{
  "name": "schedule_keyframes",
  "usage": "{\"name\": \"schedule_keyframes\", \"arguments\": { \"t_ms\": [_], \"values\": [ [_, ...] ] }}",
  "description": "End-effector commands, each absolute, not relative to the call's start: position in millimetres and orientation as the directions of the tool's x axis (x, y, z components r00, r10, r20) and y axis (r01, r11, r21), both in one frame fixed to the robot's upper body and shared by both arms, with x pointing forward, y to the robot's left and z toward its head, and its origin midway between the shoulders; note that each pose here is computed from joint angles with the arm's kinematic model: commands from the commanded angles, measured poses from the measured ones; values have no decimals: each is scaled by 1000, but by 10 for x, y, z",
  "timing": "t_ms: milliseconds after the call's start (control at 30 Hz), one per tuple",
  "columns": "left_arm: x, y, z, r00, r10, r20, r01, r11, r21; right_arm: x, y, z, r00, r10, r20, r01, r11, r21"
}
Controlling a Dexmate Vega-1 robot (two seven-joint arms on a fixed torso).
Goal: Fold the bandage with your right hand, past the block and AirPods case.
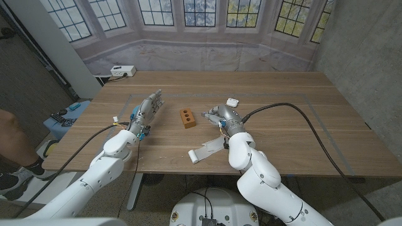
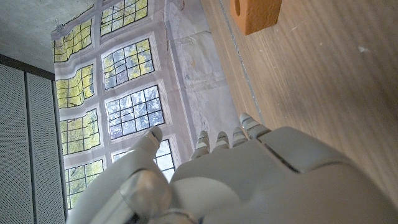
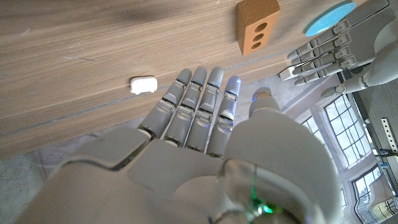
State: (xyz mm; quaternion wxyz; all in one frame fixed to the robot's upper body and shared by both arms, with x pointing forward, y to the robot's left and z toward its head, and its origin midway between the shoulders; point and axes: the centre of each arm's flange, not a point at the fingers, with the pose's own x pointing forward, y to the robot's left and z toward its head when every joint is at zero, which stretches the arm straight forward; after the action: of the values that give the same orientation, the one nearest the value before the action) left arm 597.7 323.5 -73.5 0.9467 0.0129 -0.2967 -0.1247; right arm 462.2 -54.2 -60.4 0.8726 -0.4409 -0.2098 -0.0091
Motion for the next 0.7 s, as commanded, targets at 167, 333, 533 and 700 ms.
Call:
{"name": "schedule_keyframes", "arguments": {
  "t_ms": [167, 333, 533, 700],
  "values": [
    [5977, 3194, -653, 791, -231, 566, 212, 972, 100, 4806, -830, -465, 890, 159, 426, 211, 686, -696],
    [5943, 3156, -639, 789, -229, 570, 209, 973, 102, 4853, -932, -418, 883, 155, 443, 212, 710, -671],
    [5896, 3154, -648, 790, -225, 570, 202, 974, 103, 4894, -1000, -393, 876, 148, 459, 215, 732, -647],
    [5863, 3156, -659, 789, -226, 571, 202, 974, 105, 4906, -1028, -379, 868, 139, 476, 228, 740, -632]
  ]
}}
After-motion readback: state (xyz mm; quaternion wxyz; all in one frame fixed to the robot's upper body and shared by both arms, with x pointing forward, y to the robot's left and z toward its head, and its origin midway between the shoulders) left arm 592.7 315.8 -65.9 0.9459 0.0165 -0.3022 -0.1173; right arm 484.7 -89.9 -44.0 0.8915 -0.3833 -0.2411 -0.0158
